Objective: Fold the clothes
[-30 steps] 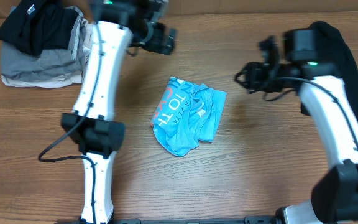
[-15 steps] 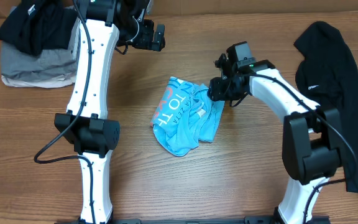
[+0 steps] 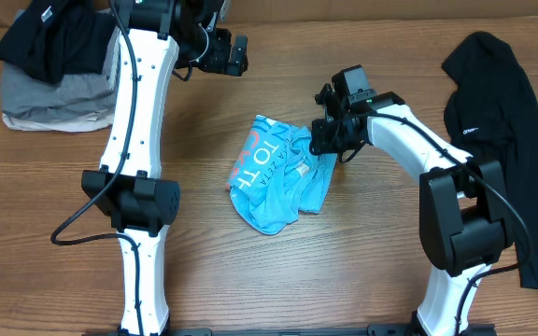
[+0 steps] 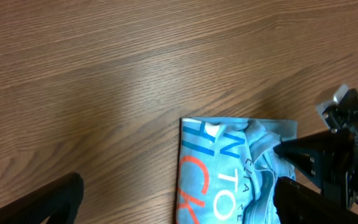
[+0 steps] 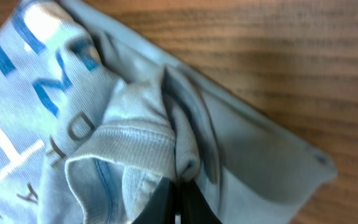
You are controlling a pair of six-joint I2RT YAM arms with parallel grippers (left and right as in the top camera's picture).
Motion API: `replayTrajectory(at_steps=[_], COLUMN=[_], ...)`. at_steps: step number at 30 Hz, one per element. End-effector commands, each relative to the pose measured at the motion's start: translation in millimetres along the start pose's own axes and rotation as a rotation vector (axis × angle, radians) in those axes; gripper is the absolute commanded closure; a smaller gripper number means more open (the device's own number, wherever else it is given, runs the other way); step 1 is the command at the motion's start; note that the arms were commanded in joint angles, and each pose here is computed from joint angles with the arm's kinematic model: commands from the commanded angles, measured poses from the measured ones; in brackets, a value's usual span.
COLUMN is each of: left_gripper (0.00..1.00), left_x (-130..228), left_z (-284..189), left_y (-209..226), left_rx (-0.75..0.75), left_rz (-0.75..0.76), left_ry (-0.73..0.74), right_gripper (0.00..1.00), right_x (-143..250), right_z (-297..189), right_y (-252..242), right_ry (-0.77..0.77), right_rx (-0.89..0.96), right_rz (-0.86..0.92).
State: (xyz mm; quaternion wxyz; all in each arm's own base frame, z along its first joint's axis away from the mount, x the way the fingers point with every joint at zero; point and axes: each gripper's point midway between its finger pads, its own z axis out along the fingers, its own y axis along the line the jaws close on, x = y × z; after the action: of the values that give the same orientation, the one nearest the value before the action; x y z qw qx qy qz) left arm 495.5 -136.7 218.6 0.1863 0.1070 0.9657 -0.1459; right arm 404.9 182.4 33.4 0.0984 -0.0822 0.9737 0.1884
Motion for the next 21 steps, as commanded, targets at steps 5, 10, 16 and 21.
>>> replayTrajectory(at_steps=[5, 10, 16, 21], left_gripper=[0.00, 0.00, 0.00, 0.00], left_x=[-3, -3, -2, -2], left_z=[-5, -5, -5, -5], left_y=[-8, -8, -8, -8], left_rx=[0.021, 0.022, 0.022, 0.022], left_rz=[0.031, 0.031, 0.032, 0.032], left_ry=[-0.018, -0.017, -0.016, -0.016], right_gripper=[0.96, 0.96, 0.39, 0.32], right_x=[-49, -71, -66, -45], right_z=[-49, -61, -63, -61], right_y=[-9, -42, -56, -41], right_ry=[-0.124, -0.208, -0.192, -0.100], right_rx=[-0.009, 0.041, 0.056, -0.034], right_rz=[0.029, 0.069, 0.099, 0.160])
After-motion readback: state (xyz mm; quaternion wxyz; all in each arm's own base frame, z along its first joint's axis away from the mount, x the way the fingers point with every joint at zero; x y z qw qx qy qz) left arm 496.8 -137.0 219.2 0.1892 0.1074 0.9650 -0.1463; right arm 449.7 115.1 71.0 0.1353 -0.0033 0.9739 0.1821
